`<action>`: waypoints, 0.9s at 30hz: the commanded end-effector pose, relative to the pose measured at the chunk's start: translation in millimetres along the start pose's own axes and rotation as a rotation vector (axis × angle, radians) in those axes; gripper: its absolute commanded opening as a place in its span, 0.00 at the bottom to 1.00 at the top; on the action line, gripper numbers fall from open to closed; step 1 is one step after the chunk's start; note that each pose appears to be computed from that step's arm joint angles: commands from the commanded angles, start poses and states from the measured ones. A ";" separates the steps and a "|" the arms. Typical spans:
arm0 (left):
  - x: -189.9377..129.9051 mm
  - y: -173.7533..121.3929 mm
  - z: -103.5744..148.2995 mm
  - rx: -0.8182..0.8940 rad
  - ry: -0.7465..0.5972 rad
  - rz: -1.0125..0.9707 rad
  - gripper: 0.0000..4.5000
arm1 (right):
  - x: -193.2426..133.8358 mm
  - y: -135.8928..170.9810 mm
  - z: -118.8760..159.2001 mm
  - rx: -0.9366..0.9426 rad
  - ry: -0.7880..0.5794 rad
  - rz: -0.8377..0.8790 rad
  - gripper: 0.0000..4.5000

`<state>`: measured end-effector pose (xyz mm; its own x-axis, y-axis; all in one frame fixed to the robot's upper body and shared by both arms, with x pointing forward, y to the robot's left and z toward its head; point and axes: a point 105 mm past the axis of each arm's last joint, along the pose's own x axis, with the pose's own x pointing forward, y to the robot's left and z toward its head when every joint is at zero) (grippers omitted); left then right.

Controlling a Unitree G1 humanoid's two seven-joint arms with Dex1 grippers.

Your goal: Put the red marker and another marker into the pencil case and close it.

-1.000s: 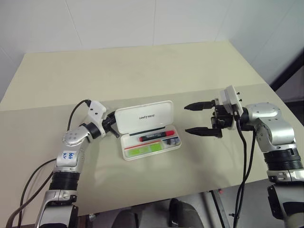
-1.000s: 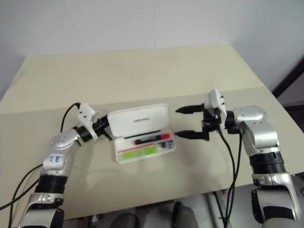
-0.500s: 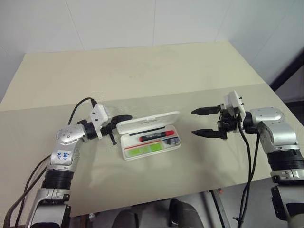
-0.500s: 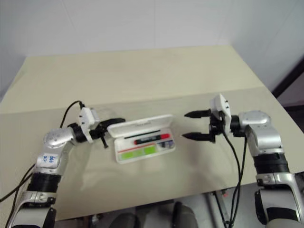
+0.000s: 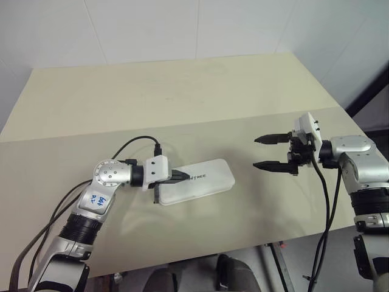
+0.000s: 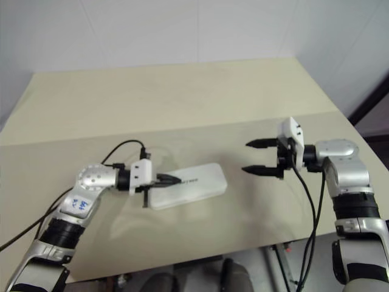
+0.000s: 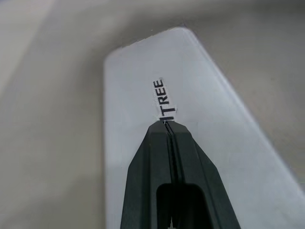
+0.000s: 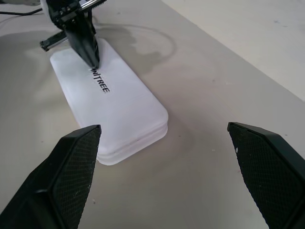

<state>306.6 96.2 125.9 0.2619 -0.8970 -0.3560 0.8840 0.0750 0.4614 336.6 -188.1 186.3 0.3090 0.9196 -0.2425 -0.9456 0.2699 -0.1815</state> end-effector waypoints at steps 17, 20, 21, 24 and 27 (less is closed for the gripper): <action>-12.9 11.4 15.3 -0.112 -0.059 0.181 0.01 | 8.2 9.2 11.7 -0.053 -0.062 -0.029 1.00; -33.1 11.5 17.4 -0.172 -0.144 0.264 0.01 | 4.0 6.7 10.2 -0.038 -0.078 -0.068 1.00; -44.8 10.8 13.4 -0.182 -0.155 0.311 0.01 | 2.9 6.6 8.0 -0.036 -0.084 -0.085 1.00; -72.3 2.0 -0.1 -0.201 -0.128 0.401 0.01 | 0.2 6.8 2.9 -0.038 -0.105 -0.128 1.00; -95.4 -5.4 -3.4 -0.230 -0.128 0.464 0.13 | -0.3 5.0 0.8 -0.048 -0.139 -0.190 1.00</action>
<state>283.6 180.5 131.4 0.6073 -0.7858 -0.1172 0.7780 0.5584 0.2880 332.4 -184.8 171.0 0.4362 0.8909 -0.1266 -0.8909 0.4078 -0.1998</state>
